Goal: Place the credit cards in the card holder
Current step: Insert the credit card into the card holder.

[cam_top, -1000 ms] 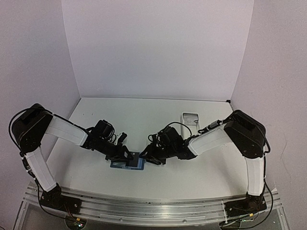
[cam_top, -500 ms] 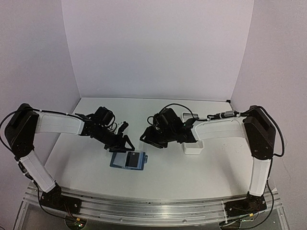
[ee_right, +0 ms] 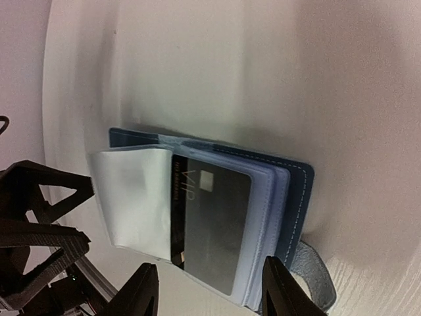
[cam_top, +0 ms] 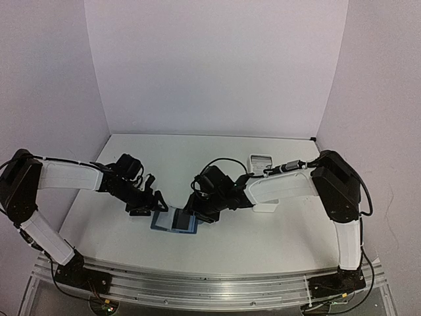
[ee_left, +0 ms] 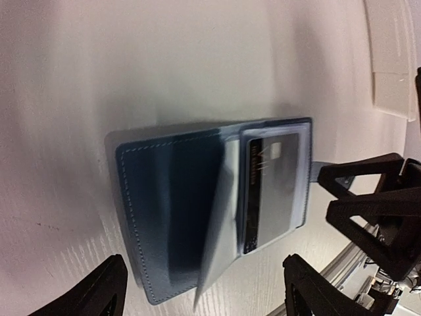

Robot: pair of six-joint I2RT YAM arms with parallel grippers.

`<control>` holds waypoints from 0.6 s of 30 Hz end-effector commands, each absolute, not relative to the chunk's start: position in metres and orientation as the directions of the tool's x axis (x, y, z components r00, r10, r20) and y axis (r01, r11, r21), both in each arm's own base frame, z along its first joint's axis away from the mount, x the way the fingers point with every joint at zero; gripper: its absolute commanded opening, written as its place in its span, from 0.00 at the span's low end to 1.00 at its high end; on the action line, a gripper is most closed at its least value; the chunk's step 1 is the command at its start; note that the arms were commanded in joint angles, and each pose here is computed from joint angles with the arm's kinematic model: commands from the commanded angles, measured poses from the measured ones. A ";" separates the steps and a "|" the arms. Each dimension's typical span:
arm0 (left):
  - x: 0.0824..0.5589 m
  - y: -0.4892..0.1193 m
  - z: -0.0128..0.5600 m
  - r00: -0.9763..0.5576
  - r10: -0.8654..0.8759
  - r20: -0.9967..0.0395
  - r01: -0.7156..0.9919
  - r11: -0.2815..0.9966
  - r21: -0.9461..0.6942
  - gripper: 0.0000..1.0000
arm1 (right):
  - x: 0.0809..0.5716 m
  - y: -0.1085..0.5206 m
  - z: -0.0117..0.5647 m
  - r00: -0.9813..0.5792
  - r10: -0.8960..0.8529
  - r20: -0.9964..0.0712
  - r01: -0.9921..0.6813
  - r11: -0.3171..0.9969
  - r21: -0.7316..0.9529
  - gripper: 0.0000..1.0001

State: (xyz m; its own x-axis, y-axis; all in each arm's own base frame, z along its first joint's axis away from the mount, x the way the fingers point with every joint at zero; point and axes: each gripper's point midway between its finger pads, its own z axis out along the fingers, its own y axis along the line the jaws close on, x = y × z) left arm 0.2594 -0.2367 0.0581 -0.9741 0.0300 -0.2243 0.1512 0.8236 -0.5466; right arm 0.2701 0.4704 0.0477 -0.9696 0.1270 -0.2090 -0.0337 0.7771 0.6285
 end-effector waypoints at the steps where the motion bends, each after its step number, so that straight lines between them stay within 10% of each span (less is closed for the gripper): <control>1: 0.258 -0.231 0.037 -0.977 0.028 -0.210 0.134 0.850 -0.509 0.81 | 0.272 0.481 0.049 -0.974 0.143 -0.178 -0.006 0.763 0.647 0.50; 9: 0.241 -0.224 -0.002 -0.990 0.016 -0.137 0.084 0.858 -0.507 0.69 | 0.276 0.477 0.033 -0.963 0.162 -0.216 0.002 0.804 0.595 0.50; 18: 0.242 -0.255 0.015 -0.984 0.041 -0.173 0.149 0.726 -0.671 0.34 | 0.267 0.473 0.004 -0.970 0.124 -0.211 -0.008 0.845 0.535 0.50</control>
State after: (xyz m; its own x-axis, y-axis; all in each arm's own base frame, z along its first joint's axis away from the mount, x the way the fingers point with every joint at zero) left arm 0.2548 -0.2457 0.0217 -0.9770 0.0182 -0.2123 0.1486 0.7722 -0.6178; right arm 0.2744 0.4742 0.0275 -0.9634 0.1537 -0.2194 -0.0031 0.8126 0.5828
